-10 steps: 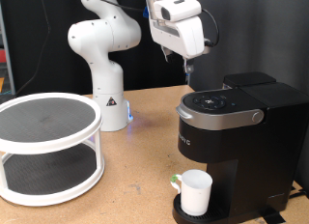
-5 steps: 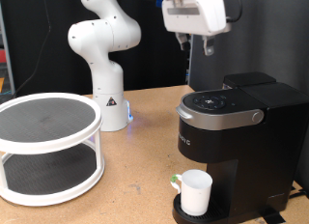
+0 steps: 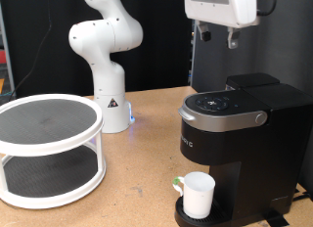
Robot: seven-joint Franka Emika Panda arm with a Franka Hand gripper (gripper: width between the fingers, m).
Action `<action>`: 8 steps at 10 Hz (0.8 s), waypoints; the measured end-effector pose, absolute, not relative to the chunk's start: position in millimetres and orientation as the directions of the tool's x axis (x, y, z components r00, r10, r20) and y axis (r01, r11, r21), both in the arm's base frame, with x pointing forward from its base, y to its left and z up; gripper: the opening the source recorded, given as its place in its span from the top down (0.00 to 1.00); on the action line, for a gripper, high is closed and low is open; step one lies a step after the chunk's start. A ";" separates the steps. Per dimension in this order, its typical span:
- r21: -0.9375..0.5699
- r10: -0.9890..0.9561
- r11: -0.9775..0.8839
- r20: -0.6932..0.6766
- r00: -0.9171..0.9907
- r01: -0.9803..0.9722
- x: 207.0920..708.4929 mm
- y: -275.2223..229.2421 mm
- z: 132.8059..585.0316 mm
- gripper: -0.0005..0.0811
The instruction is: Make a cup of coffee with the keurig machine
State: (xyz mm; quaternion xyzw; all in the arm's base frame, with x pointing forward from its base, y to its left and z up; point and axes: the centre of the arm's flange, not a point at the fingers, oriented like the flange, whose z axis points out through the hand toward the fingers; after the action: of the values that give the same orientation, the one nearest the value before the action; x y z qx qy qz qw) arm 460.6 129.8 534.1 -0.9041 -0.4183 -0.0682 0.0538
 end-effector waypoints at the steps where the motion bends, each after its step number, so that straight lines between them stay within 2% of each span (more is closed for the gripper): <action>1: -0.040 0.742 -0.652 0.172 0.648 0.758 468.9 132.0 536.8 0.00; 5: -0.045 0.710 -0.685 0.186 0.679 0.728 484.7 133.4 542.5 0.00; 8: -0.044 0.692 -0.708 0.153 0.705 0.705 495.2 134.4 526.9 0.00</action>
State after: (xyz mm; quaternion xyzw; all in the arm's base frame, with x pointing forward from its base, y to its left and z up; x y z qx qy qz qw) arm 495.2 134.4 526.9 -0.9221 -0.3787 -0.0626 0.0497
